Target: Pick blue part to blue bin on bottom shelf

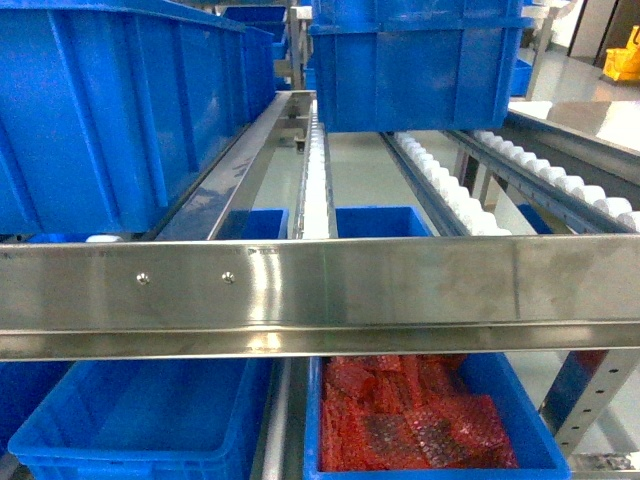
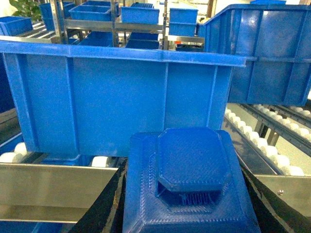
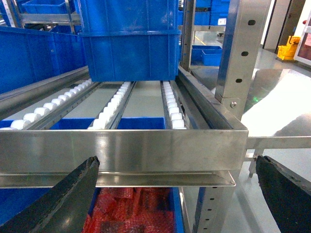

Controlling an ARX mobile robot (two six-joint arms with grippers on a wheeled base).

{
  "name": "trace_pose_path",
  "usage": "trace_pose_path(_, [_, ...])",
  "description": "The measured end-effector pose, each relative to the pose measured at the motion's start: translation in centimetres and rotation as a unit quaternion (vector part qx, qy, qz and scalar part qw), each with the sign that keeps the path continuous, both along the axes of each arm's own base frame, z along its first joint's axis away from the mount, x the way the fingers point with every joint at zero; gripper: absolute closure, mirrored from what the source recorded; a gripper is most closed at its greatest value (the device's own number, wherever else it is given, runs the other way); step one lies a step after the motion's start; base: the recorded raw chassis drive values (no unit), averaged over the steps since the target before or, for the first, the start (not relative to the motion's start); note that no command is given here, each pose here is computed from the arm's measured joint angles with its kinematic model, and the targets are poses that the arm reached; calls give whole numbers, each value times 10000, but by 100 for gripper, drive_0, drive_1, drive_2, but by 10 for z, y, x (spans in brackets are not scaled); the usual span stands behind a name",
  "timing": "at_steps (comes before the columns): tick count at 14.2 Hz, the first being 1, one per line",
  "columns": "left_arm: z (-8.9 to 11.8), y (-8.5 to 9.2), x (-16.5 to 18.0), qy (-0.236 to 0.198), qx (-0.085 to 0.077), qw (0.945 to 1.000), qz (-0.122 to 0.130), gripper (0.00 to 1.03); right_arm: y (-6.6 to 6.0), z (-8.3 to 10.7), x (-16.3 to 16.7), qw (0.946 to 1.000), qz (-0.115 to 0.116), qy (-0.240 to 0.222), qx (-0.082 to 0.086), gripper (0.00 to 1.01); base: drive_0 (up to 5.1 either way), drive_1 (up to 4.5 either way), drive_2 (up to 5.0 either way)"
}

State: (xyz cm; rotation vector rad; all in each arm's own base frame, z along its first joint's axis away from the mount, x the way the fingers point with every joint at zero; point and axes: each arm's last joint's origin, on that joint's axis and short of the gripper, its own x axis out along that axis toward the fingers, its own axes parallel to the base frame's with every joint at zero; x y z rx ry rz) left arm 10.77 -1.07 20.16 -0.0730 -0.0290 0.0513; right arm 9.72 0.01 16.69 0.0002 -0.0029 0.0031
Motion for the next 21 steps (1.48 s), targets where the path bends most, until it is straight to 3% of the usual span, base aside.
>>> trace_pose_path(21, [0, 0, 0, -1, -13, 10000, -2, 59, 0, 0, 0, 10000, -15, 0, 0, 3, 0, 0, 0])
